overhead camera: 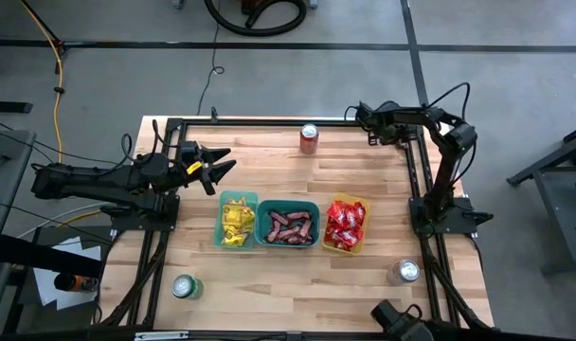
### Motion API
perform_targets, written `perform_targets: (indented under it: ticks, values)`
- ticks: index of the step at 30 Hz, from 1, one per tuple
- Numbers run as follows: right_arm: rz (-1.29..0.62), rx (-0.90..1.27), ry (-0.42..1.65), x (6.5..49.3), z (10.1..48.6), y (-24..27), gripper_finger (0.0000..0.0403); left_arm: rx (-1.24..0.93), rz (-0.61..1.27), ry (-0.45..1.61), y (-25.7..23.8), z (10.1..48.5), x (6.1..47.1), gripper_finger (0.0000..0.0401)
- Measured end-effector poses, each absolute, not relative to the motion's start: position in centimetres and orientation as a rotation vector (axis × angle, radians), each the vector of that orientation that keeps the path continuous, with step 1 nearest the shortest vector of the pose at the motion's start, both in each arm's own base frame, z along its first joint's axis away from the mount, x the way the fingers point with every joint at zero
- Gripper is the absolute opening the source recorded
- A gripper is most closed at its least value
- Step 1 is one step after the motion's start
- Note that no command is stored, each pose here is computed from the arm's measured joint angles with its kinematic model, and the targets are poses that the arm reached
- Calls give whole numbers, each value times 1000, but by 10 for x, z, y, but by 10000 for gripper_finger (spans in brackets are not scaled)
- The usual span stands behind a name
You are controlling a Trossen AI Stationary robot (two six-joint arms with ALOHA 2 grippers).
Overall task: Sort candy
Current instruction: Put the brown chocolate into the green bin
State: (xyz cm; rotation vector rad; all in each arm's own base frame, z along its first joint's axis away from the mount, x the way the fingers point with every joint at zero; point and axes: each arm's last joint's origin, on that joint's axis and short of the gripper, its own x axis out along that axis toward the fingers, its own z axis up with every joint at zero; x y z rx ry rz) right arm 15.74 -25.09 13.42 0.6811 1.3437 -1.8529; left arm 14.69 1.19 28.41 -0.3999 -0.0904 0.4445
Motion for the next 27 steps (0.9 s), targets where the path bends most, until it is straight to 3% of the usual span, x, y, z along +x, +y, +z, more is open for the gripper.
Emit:
perform_targets:
  ticks: [3, 6, 13, 20, 27]
  values:
    - [-1861, 682, 1331, 157, 133, -251, 106, -399, 445, -90, 12, 284, 147, 245]
    - [-1846, 730, 1313, 158, 132, -251, 84, -399, 445, -90, 12, 284, 147, 245]
    - [-1820, 821, 1250, 161, 131, -253, 92, -400, 444, -90, 12, 284, 147, 245]
    - [-2004, 808, 1111, 159, 132, -254, 107, -401, 444, -90, 12, 284, 147, 245]
    - [-2154, 785, 948, 158, 134, -255, 61, -401, 444, -90, 12, 284, 147, 245]
